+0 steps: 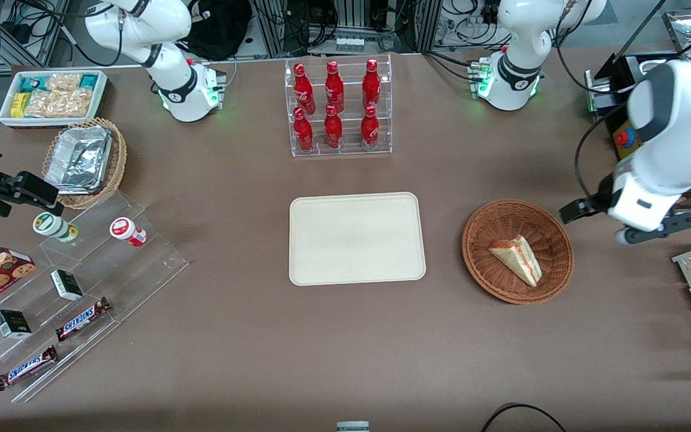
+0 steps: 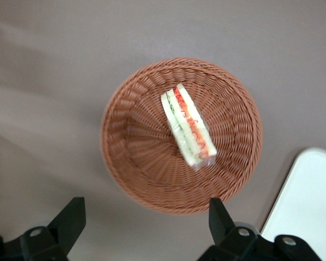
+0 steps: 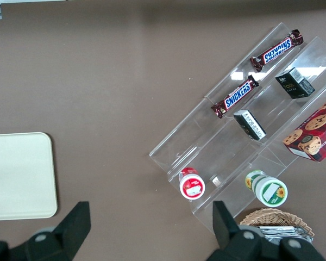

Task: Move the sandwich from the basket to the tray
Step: 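Move the left gripper over the sandwich in the wicker basket, then lower the left gripper and close it on the wrapped sandwich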

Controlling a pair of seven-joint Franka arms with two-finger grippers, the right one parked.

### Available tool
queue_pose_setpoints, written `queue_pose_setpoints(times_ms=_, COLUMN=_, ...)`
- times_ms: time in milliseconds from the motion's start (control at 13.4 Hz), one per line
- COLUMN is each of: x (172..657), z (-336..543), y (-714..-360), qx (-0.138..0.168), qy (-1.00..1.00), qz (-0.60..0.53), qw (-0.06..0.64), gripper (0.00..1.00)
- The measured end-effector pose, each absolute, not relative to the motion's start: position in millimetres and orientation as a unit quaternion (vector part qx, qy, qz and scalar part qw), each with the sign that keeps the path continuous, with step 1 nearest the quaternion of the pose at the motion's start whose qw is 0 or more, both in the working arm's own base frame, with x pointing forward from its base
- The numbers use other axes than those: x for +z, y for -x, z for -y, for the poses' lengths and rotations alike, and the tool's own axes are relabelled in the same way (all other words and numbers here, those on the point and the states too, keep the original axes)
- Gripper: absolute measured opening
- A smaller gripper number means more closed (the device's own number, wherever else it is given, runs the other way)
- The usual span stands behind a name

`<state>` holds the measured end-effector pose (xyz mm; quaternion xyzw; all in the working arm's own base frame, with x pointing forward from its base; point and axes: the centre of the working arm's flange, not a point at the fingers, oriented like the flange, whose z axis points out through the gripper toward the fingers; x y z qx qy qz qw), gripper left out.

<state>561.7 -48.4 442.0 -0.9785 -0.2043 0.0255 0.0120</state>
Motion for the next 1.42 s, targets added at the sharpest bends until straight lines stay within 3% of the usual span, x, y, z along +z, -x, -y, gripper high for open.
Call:
queue_pose_setpoints(times_ms=449, x=359, z=74, y=-551, qx=0.018, qy=0.937, qz=0.349, qw=0.004, gripper=1.00)
queue_pose_setpoints(times_ms=1048, x=302, z=90, y=-561, qx=0.003, qy=0.927, qz=0.374, qw=-0.022, gripper=1.00)
queue_pose_setpoints(times_ms=1422, x=276, z=91, y=-562, qx=0.015, qy=0.927, qz=0.374, qw=-0.022, gripper=0.95)
